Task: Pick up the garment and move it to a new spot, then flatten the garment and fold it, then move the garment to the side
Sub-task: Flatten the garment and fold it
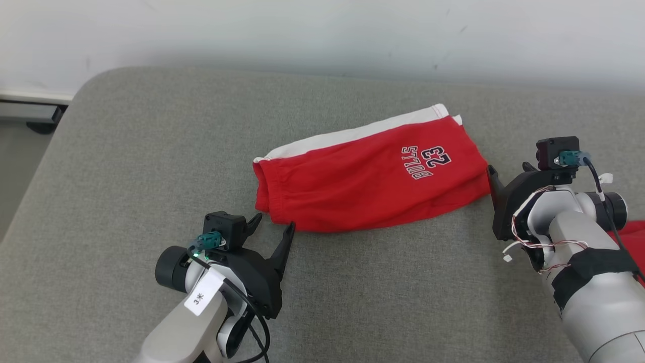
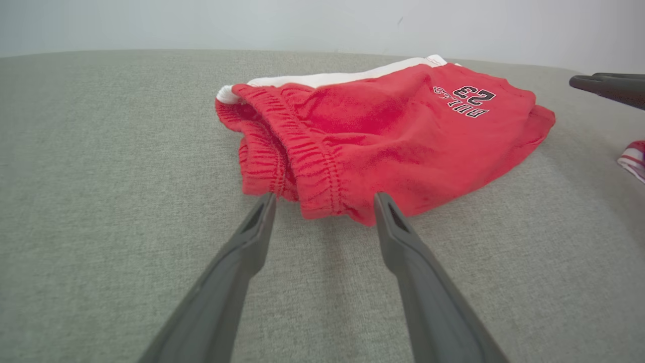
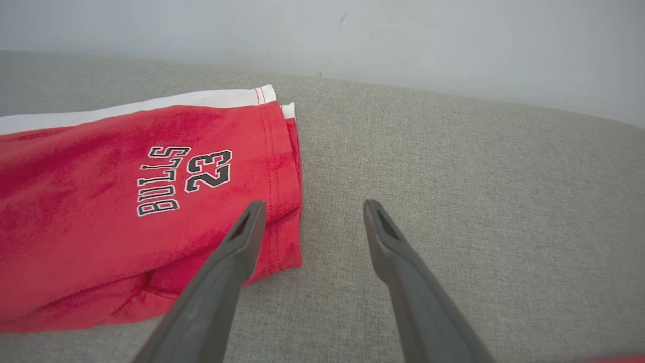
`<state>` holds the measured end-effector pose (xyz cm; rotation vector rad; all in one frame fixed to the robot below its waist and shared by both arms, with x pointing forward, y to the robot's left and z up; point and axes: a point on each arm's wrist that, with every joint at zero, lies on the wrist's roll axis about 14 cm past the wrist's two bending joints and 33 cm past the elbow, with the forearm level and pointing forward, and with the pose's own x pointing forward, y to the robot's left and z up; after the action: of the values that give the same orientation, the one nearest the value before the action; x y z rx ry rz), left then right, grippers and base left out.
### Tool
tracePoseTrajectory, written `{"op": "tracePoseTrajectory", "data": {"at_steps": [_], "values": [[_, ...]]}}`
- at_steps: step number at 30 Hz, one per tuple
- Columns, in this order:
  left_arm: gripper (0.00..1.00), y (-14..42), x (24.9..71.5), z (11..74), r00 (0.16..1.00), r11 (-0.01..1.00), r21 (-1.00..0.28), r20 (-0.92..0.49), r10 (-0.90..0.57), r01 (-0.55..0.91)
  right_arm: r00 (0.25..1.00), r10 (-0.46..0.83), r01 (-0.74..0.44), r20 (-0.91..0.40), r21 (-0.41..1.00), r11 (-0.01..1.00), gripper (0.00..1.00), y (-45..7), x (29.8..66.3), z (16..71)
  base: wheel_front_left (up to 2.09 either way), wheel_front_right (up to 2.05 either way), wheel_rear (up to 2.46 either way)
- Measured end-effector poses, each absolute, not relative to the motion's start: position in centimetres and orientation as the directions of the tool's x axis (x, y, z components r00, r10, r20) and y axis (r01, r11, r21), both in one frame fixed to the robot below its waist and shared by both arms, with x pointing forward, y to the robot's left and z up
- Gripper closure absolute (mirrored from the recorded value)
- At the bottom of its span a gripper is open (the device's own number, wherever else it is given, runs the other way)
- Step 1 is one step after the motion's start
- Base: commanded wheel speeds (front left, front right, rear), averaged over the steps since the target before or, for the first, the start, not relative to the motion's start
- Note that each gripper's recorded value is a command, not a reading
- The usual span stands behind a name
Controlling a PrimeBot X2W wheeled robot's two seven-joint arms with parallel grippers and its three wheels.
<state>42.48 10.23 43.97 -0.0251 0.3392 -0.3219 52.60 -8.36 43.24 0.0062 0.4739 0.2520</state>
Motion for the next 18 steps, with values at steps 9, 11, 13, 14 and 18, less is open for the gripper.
{"op": "tracePoseTrajectory", "data": {"at_steps": [9,11,13,14,18], "values": [[0.0,10.0,42.9,42.3,0.87,0.943,-0.094,-0.363,-0.332,0.32,0.821,0.229,-0.219,-0.524,0.081,0.972,0.12,-8.5,53.0,40.3,0.0,0.0,0.0],[0.0,10.1,43.3,42.4,0.871,0.943,-0.091,-0.364,-0.33,0.319,0.809,0.23,-0.216,-0.542,0.09,0.972,0.13,-8.4,53.0,39.7,0.0,0.0,0.0],[0.0,10.2,43.3,42.1,0.869,0.944,-0.091,-0.371,-0.327,0.317,0.801,0.237,-0.221,-0.549,0.097,0.971,0.14,-7.9,53.1,39.4,0.0,0.0,0.0],[0.0,10.3,43.3,42.0,0.867,0.944,-0.091,-0.376,-0.326,0.316,0.799,0.242,-0.223,-0.551,0.102,0.97,0.13,-7.6,53.2,39.4,0.0,0.0,0.0],[0.0,10.3,43.2,41.7,0.863,0.943,-0.096,-0.383,-0.33,0.319,0.779,0.265,-0.229,-0.569,0.134,0.964,0.19,-6.6,52.9,38.8,0.0,0.0,0.0]]}}
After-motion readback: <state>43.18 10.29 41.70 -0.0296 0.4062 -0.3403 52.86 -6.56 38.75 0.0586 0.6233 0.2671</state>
